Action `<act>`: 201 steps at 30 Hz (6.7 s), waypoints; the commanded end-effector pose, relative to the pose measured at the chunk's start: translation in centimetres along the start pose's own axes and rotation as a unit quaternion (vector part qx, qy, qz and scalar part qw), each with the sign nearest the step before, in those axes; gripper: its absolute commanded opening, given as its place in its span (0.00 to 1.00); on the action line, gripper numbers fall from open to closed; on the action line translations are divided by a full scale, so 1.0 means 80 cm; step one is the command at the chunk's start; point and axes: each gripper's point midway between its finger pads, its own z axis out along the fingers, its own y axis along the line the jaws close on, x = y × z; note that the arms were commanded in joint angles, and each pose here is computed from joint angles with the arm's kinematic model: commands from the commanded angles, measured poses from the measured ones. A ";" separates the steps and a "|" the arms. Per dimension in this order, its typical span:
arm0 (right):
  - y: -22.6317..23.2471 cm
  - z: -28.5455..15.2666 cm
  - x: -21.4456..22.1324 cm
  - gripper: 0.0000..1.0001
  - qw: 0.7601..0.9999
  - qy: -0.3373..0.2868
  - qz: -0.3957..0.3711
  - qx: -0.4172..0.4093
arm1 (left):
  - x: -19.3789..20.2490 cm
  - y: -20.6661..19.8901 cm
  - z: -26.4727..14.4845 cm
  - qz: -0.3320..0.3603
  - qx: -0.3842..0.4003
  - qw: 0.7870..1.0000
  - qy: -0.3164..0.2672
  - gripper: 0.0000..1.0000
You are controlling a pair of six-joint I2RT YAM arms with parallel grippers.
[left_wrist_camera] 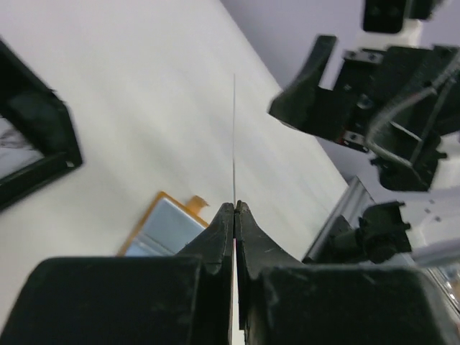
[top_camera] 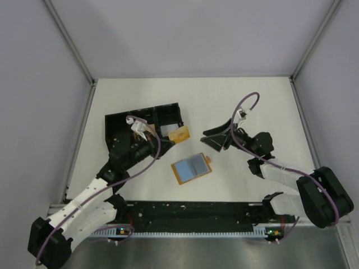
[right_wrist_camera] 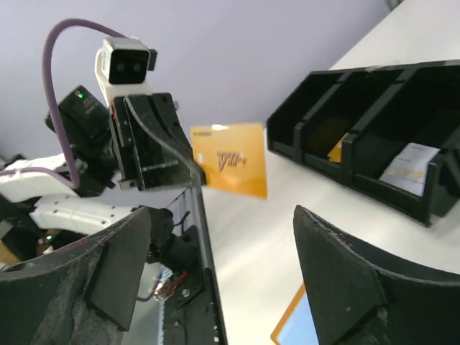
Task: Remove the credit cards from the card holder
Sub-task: Place the credit card in the storage box, then remove the credit card from the card holder.
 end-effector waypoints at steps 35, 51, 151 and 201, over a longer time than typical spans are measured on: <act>-0.085 -0.071 0.003 0.96 0.959 0.016 -0.164 0.230 | -0.066 0.288 -0.026 -0.118 -0.380 0.903 0.161 0.00; -0.087 -0.073 0.004 0.96 0.957 0.020 -0.168 0.236 | -0.080 0.306 -0.031 -0.092 -0.430 0.887 0.141 0.47; -0.145 -0.097 0.204 0.43 0.863 0.280 0.056 0.416 | 0.216 0.130 0.012 -0.107 -0.233 0.936 0.240 0.33; -0.041 -0.005 0.254 0.63 0.896 0.401 0.035 0.187 | 0.117 0.098 -0.010 -0.102 -0.219 0.969 0.058 0.34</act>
